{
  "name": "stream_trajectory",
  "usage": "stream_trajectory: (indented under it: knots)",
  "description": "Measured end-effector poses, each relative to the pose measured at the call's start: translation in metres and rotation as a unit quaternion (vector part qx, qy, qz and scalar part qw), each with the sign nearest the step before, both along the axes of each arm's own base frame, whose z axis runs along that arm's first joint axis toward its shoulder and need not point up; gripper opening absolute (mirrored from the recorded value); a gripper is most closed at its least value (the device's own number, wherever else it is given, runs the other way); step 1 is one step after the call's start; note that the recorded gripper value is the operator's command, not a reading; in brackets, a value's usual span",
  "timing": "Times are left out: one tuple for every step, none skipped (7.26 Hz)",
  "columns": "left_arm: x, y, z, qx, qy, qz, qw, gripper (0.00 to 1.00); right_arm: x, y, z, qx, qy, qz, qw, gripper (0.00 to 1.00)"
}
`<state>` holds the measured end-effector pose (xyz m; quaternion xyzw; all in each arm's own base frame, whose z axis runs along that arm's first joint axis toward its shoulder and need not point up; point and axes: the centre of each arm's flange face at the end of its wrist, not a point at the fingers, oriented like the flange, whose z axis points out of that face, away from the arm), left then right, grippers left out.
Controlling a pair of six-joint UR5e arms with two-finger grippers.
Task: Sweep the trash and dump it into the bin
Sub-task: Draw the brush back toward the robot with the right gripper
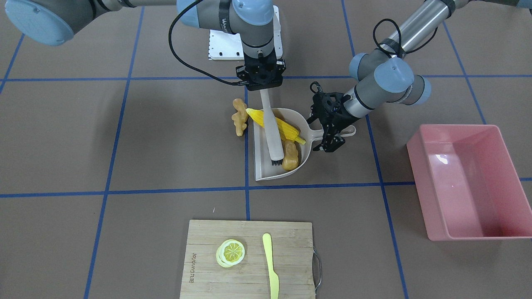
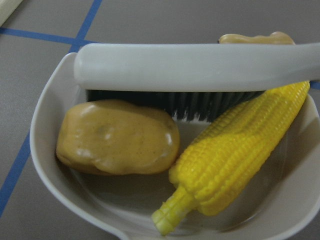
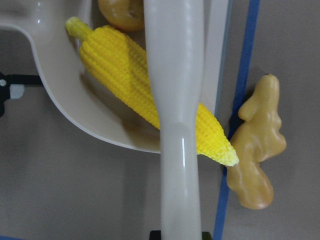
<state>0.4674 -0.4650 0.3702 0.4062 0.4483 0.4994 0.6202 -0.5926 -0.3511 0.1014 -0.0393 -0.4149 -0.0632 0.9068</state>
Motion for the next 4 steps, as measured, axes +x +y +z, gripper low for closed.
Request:
stream_trajectory:
  knots:
    - [0.0, 0.0, 0.0, 0.0, 0.0, 0.0, 1.0, 0.97, 0.02, 0.004, -0.003, -0.012, 0.012, 0.002, 0.9998, 0.0]
    - [0.0, 0.0, 0.0, 0.0, 0.0, 0.0, 1.0, 0.96, 0.04, 0.012, 0.0, -0.031, 0.026, 0.01, 0.9991, 0.0]
    - [0.0, 0.0, 0.0, 0.0, 0.0, 0.0, 1.0, 0.97, 0.057, 0.02, 0.009, -0.055, 0.037, 0.024, 0.9975, 0.0]
    - [0.0, 0.0, 0.0, 0.0, 0.0, 0.0, 1.0, 0.96, 0.066, 0.027, 0.018, -0.08, 0.048, 0.038, 0.9949, 0.0]
